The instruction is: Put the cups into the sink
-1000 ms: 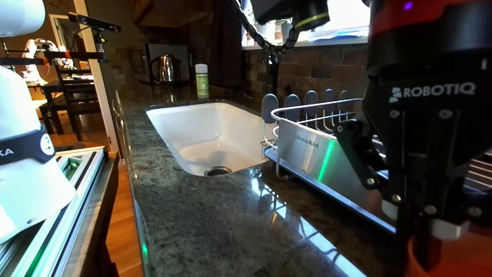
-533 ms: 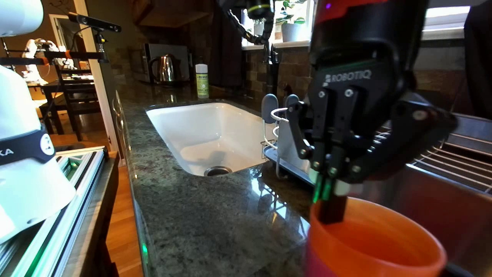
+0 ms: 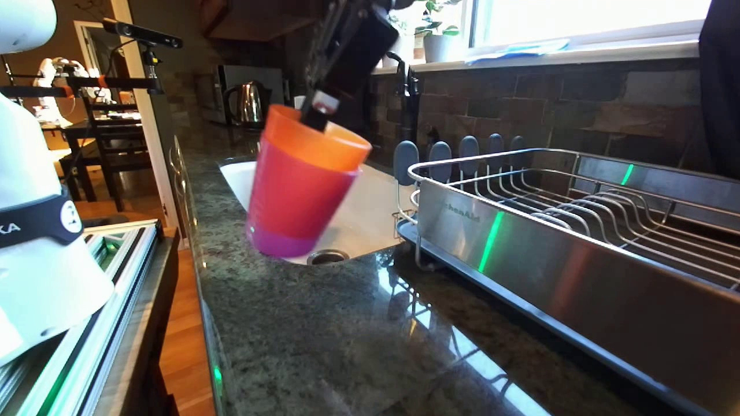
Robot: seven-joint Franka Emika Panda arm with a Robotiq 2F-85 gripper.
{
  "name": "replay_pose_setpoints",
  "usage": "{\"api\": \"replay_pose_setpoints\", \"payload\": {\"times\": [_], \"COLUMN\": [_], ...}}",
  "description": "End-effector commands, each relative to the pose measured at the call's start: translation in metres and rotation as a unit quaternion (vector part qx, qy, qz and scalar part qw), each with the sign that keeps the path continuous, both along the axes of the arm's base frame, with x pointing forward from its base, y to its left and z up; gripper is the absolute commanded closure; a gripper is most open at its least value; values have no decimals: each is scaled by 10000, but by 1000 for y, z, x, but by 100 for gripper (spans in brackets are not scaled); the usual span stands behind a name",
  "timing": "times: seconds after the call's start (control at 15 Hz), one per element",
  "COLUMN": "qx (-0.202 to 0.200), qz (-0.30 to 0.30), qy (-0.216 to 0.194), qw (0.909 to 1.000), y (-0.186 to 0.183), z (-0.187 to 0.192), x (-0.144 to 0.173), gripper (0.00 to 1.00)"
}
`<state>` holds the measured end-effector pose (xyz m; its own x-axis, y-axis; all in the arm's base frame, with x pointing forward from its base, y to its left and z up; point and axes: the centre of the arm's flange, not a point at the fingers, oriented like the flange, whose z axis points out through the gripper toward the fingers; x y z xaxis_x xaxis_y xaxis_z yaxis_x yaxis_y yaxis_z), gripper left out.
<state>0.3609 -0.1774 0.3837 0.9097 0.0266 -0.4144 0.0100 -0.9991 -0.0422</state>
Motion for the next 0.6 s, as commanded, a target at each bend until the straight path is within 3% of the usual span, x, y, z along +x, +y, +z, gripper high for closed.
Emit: {"api": "replay_pose_setpoints", "payload": {"times": [0.0, 0.27, 0.53], "qx": [958, 1802, 2112], "qz": [319, 1003, 1990], "qy": [47, -278, -622], "qw": [9949, 9781, 9549], "y": [64, 128, 181], "z": [69, 110, 118], "x": [-31, -53, -71], "gripper": [99, 99, 99]}}
